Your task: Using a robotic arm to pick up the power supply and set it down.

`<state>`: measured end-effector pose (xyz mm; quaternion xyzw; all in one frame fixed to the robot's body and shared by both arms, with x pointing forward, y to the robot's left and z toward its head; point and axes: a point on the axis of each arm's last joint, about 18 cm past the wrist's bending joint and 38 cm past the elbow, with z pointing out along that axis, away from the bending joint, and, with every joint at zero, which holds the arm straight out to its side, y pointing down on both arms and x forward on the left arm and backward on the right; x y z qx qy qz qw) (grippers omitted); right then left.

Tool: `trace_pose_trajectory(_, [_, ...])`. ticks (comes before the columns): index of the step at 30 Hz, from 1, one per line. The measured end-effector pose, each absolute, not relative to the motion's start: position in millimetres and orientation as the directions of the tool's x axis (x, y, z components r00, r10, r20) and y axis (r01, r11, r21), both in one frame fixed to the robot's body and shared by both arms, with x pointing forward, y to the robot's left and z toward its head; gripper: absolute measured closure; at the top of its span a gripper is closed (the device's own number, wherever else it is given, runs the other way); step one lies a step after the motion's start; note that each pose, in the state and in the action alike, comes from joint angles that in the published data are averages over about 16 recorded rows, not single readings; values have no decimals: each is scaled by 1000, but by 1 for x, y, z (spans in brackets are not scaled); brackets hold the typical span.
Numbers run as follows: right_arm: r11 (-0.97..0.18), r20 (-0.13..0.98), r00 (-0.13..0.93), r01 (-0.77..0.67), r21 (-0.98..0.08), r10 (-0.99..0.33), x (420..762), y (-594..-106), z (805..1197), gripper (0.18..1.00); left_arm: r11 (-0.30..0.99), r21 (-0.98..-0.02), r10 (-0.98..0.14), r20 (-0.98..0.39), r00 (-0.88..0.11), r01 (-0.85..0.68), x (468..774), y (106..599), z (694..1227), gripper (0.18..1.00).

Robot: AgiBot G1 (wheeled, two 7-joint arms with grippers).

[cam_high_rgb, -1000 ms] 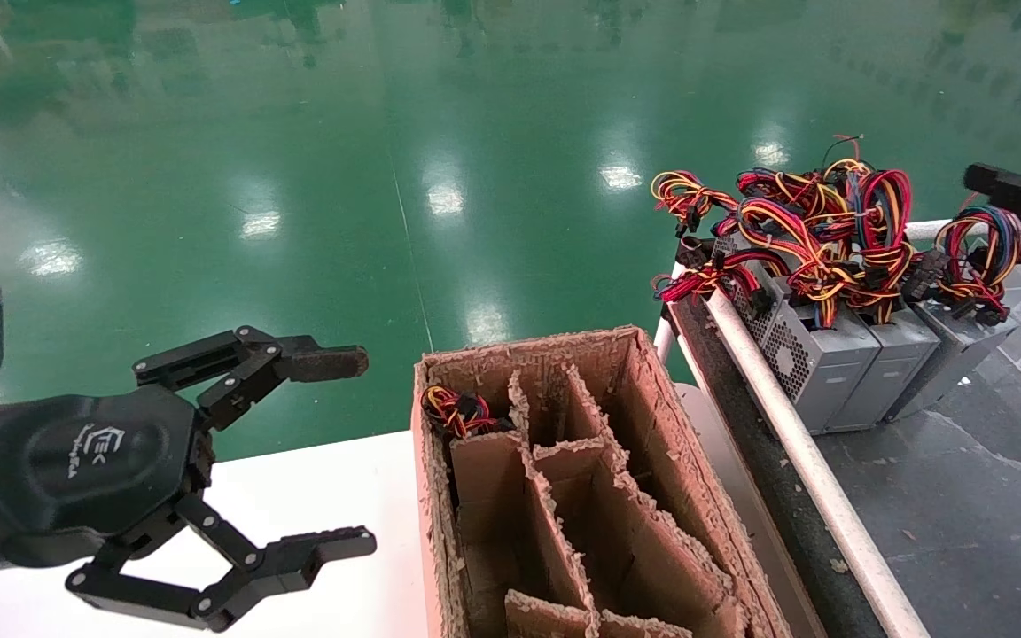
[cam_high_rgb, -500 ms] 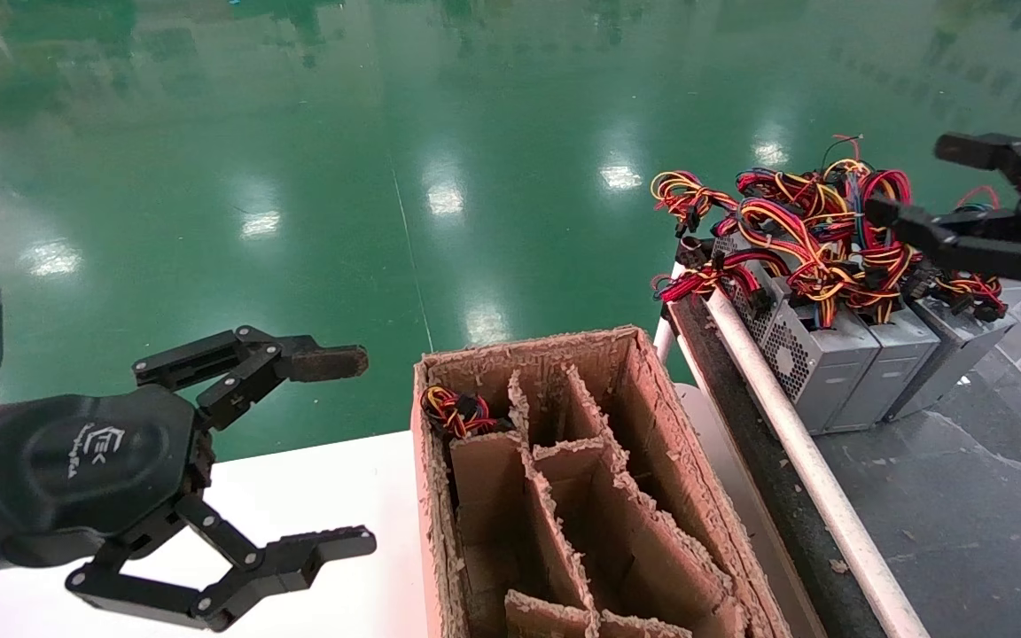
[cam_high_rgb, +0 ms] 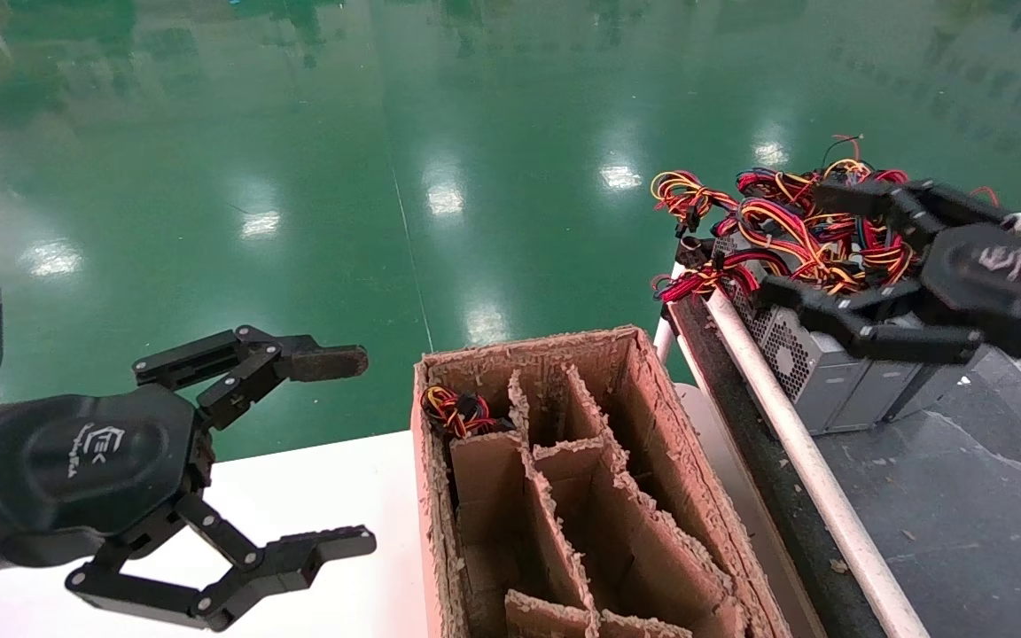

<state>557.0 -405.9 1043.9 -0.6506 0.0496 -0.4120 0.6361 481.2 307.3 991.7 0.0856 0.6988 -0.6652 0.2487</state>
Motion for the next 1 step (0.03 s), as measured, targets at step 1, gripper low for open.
trace_pose_trajectory(1, [-185, 474, 661, 461, -868, -581, 556, -403, 1043, 183, 100, -887, -211, -461, -862, 450, 481, 307, 992, 184])
